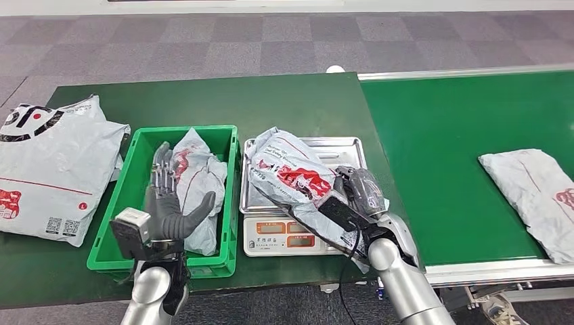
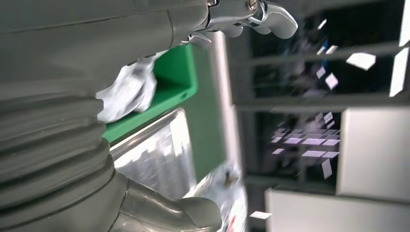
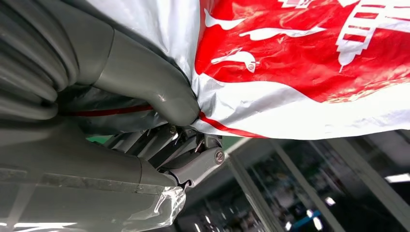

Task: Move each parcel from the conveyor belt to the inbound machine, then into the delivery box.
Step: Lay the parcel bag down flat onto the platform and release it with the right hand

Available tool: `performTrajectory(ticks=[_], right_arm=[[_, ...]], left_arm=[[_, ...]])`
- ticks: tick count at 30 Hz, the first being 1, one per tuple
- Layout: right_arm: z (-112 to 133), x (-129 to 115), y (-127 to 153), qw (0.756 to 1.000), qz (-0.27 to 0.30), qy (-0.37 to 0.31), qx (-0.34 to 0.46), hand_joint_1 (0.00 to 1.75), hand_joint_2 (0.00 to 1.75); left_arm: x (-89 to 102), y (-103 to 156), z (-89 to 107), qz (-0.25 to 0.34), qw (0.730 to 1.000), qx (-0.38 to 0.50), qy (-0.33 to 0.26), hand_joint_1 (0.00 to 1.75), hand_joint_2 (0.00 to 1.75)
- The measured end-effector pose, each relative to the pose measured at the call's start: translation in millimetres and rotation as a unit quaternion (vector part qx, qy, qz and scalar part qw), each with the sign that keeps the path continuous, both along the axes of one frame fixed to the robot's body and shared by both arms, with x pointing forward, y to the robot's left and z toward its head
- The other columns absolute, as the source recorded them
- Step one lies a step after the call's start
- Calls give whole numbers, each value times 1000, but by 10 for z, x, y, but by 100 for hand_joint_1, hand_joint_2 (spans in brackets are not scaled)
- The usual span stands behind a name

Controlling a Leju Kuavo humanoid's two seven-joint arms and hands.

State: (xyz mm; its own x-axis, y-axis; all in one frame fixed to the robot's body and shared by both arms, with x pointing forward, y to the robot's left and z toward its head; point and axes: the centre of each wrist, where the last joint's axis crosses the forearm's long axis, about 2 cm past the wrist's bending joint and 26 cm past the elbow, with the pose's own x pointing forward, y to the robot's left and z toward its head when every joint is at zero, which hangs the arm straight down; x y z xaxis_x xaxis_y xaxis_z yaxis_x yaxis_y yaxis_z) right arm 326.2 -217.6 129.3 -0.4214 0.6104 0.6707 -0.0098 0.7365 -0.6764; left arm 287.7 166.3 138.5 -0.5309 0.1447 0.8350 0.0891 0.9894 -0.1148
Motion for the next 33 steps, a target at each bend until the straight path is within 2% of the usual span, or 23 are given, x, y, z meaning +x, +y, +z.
performTrajectory(ticks=[1,2,5,6,10,15,19,25,33], right_arm=[[8,0,2,1000,-2,-7,5,175,175],[17,0,3,1000,-3,-14,10,148,175],[40,1,4,1000,-7,-23,15,20,175],[45,1,4,999,-9,-26,15,2,175],[60,-3,-1,998,-35,-53,15,0,175],[88,-10,-14,990,-89,-113,7,0,175],[113,-12,-20,984,-117,-136,-2,0,175],[120,-7,-5,985,-128,-116,-17,0,175],[119,-4,-8,985,-130,-112,-21,0,175]], left_arm=[[-2,8,23,11,1000,-7,-9,0,175],[-6,16,47,20,1000,-13,-18,0,175],[-14,31,105,34,999,-22,-35,0,175],[-17,36,118,40,998,-24,-40,0,175],[-34,56,153,68,995,-35,-58,0,175],[-42,47,157,67,995,-35,-60,0,175],[-43,-12,163,30,997,-16,-65,0,175],[-34,-174,170,-47,995,50,-67,0,175],[-25,-244,136,-69,993,70,-61,0,175]])
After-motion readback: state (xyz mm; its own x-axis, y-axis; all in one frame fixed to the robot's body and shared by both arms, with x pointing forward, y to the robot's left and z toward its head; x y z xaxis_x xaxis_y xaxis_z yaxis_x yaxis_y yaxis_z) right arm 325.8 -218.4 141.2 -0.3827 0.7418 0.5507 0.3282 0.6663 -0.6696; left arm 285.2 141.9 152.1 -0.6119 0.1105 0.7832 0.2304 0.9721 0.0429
